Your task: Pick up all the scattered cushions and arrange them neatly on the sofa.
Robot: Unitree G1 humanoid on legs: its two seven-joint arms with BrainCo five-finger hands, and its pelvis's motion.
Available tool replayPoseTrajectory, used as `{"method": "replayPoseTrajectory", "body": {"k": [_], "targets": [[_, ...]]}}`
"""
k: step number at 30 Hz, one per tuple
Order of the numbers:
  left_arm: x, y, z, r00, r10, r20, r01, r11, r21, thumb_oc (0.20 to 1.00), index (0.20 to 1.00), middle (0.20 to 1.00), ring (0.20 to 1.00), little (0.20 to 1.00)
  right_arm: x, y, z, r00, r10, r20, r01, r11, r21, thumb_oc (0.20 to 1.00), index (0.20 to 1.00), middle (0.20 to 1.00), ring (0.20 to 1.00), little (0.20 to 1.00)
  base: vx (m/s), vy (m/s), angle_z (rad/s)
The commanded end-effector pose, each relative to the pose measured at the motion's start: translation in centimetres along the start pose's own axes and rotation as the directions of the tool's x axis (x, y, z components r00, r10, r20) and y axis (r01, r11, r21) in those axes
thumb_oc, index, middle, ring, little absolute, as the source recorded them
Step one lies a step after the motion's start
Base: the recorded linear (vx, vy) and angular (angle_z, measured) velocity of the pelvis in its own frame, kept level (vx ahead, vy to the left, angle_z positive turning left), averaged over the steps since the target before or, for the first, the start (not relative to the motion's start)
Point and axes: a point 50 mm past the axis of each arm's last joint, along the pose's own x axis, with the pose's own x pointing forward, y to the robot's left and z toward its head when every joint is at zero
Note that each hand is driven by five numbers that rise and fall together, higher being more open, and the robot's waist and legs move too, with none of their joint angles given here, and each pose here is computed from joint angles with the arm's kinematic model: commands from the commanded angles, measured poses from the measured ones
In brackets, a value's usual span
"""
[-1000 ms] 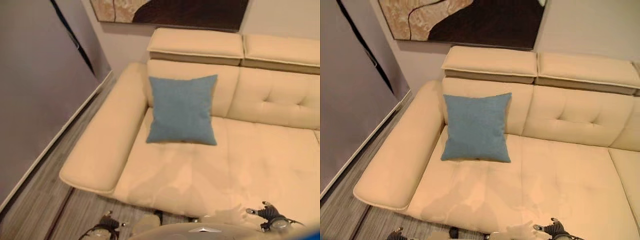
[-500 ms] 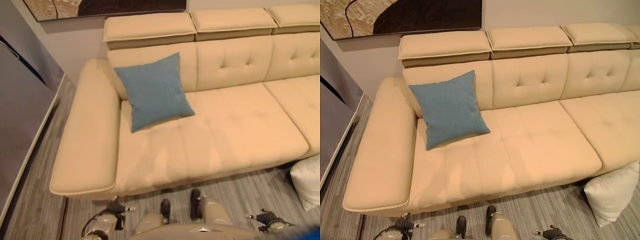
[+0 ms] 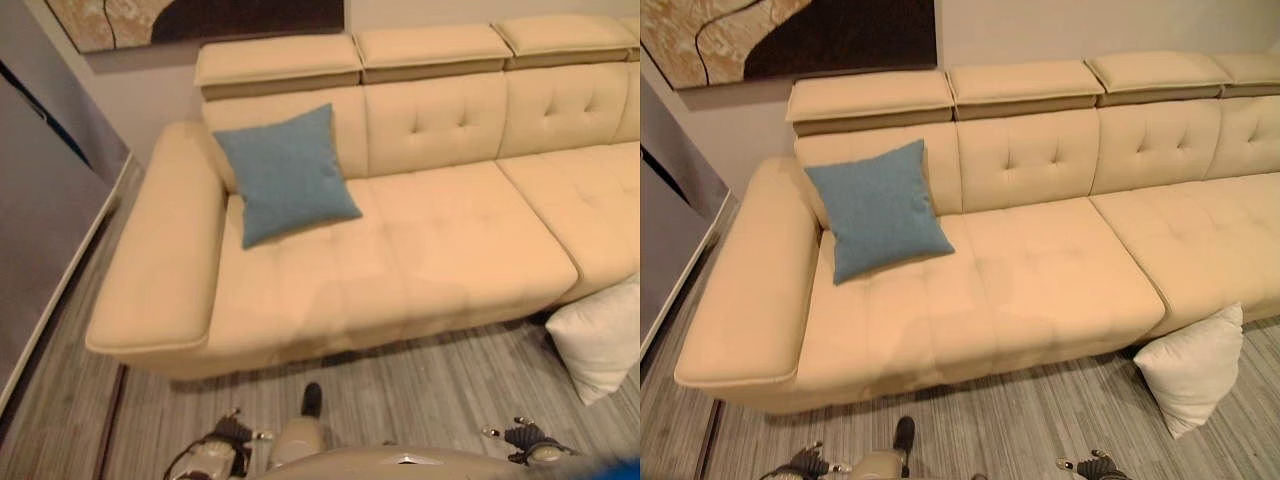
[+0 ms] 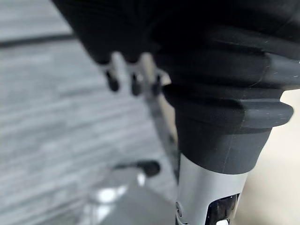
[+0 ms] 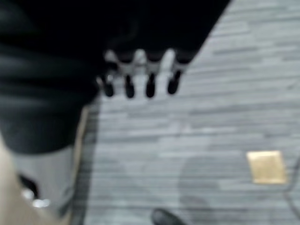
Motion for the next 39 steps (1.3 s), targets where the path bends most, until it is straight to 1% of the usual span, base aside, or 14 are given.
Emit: {"method": "replayPoseTrajectory", "body": {"k": [1,3,5,7,8,11,15,17,20,25,26,29,32,39], "targets": [[0.2,0.4,1.3,0.999,0.020,0.033,-0.019,0.999,-0.028,1.000,1.000,1.000,1.000,1.000,0.1,-1.0,1.1,0.999,-0.036,0.037,0.035,0.999,0.020,1.000,1.000,1.000,1.000,1.000,-0.26,0.091,-0.39],[0.2,0.2,1.1,0.999,0.021,0.027,-0.020,0.999,-0.051,1.000,1.000,1.000,1.000,1.000,0.1,-0.8,0.9,0.999,-0.030,0.028,0.030,1.000,0.003,1.000,1.000,1.000,1.000,1.000,-0.30,0.134,-1.40],[0.2,0.0,1.5,0.999,0.016,0.036,-0.015,1.000,-0.020,1.000,1.000,1.000,1.000,1.000,0.2,-0.9,1.3,0.999,-0.033,0.035,0.032,0.999,0.027,1.000,1.000,1.000,1.000,1.000,-0.26,0.190,-1.11],[0.2,0.4,1.4,0.999,0.025,0.042,-0.026,1.000,0.014,1.000,1.000,1.000,1.000,1.000,0.2,-0.8,1.9,0.998,-0.033,0.051,0.031,0.999,0.028,1.000,1.000,1.000,1.000,1.000,-0.39,0.184,-1.77],[0.3,1.2,1.3,0.998,0.047,0.043,-0.049,0.998,0.035,1.000,1.000,1.000,1.000,1.000,0.2,-0.2,2.6,0.997,-0.020,0.075,0.019,1.000,0.024,1.000,1.000,1.000,1.000,1.000,-0.48,0.169,-3.29],[0.2,1.5,0.5,0.999,0.048,0.018,-0.049,0.998,0.038,1.000,1.000,1.000,1.000,1.000,0.1,0.0,1.8,0.998,-0.015,0.060,0.014,1.000,0.006,1.000,1.000,1.000,1.000,1.000,-0.28,0.080,-2.23],[0.2,1.3,0.5,0.999,0.042,0.009,-0.042,0.999,0.024,1.000,1.000,1.000,1.000,1.000,0.1,-0.5,0.4,0.999,-0.034,-0.001,0.034,0.997,0.069,1.000,1.000,1.000,1.000,1.000,-0.14,-0.049,-0.70],[0.2,1.2,0.7,0.999,0.041,0.016,-0.041,0.999,0.013,1.000,1.000,1.000,1.000,1.000,0.1,-0.3,0.4,1.000,-0.027,0.000,0.027,0.996,0.085,1.000,1.000,1.000,1.000,1.000,0.02,-0.159,-1.15],[0.2,1.0,1.0,0.999,0.033,0.033,-0.033,0.999,0.014,1.000,1.000,1.000,1.000,1.000,0.1,-0.3,0.2,1.000,-0.025,-0.005,0.026,0.996,0.091,1.000,1.000,1.000,1.000,1.000,0.05,-0.109,-0.24],[0.2,-0.4,1.8,0.998,-0.017,0.064,0.014,0.999,0.051,1.000,1.000,1.000,1.000,1.000,-0.1,-0.4,-1.2,0.999,-0.037,-0.037,0.041,0.992,0.116,1.000,1.000,1.000,1.000,1.000,0.04,-0.140,0.15],[0.1,-0.7,1.8,0.998,-0.025,0.066,0.021,0.998,0.065,1.000,1.000,1.000,1.000,1.000,-0.2,1.5,0.5,0.999,-0.012,0.040,0.008,0.996,0.093,1.000,1.000,1.000,1.000,1.000,0.04,-0.156,0.31],[0.1,-1.1,2.7,0.995,-0.027,0.097,0.022,0.998,0.052,1.000,1.000,1.000,1.000,1.000,-0.4,2.1,0.4,0.999,0.007,0.051,-0.011,0.997,0.076,1.000,1.000,1.000,1.000,1.000,0.10,-0.132,0.16],[0.0,-1.7,3.7,0.990,-0.051,0.132,0.040,0.996,0.078,1.000,1.000,1.000,1.000,1.000,-0.4,2.5,1.0,0.997,0.007,0.073,-0.011,0.999,0.053,1.000,1.000,1.000,1.000,1.000,0.28,0.005,0.04],[0.0,-1.7,3.0,0.994,-0.030,0.109,0.026,0.999,0.044,1.000,1.000,1.000,1.000,1.000,-0.6,4.0,1.5,0.995,0.040,0.095,-0.040,0.999,0.002,1.000,1.000,1.000,1.000,1.000,0.28,0.127,-0.37]]}}
